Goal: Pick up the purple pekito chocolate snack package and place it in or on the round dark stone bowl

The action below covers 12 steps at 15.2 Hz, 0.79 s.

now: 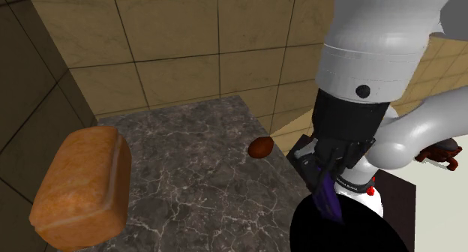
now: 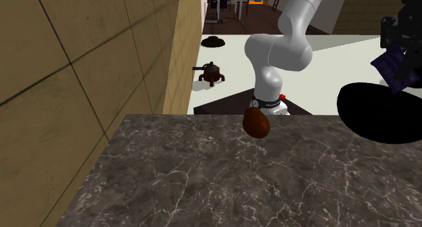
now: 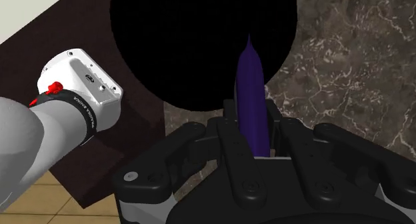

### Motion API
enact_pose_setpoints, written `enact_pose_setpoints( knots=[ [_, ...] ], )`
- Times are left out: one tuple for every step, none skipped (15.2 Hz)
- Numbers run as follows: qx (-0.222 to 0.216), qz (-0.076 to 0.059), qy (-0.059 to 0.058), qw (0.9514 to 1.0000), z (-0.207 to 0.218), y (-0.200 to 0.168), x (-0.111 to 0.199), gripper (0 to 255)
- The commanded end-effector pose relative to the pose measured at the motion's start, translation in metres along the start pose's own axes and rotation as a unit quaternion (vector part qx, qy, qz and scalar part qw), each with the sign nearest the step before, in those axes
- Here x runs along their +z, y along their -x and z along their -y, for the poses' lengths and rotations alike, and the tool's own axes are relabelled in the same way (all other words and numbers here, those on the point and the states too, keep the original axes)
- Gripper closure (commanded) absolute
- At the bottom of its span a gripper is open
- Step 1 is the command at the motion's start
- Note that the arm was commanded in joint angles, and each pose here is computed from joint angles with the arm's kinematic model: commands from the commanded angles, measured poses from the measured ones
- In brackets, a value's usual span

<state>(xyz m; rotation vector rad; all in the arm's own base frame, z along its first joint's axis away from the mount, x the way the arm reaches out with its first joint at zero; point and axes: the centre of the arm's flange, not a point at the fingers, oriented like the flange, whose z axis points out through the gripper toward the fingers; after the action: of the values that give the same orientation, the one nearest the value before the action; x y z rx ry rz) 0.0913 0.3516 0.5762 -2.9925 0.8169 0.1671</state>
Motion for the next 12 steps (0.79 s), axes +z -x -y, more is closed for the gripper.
enact_pose_setpoints(
  knots=[
    [0.001, 0.000, 0.000, 1.0000, -0.013, 0.022, 0.001, 255],
    [0.001, 0.000, 0.000, 1.0000, -0.019, 0.034, 0.002, 255],
    [0.001, 0.000, 0.000, 1.0000, -0.024, 0.046, 0.003, 255],
    [0.001, 0.000, 0.000, 1.0000, -0.030, 0.057, 0.005, 255],
    [0.001, 0.000, 0.000, 1.0000, -0.035, 0.069, 0.006, 255],
    [0.001, 0.000, 0.000, 1.0000, -0.039, 0.077, 0.006, 255],
    [0.001, 0.000, 0.000, 1.0000, -0.039, 0.076, 0.012, 255],
    [0.001, 0.000, 0.000, 1.0000, -0.039, 0.076, 0.017, 255],
    [0.001, 0.000, 0.000, 1.0000, -0.039, 0.075, 0.022, 255],
    [0.001, 0.000, 0.000, 1.0000, -0.039, 0.074, 0.027, 255],
    [0.001, 0.000, 0.000, 1.0000, -0.039, 0.074, 0.033, 255],
    [0.001, 0.000, 0.000, 1.0000, -0.039, 0.073, 0.038, 255]
  ],
)
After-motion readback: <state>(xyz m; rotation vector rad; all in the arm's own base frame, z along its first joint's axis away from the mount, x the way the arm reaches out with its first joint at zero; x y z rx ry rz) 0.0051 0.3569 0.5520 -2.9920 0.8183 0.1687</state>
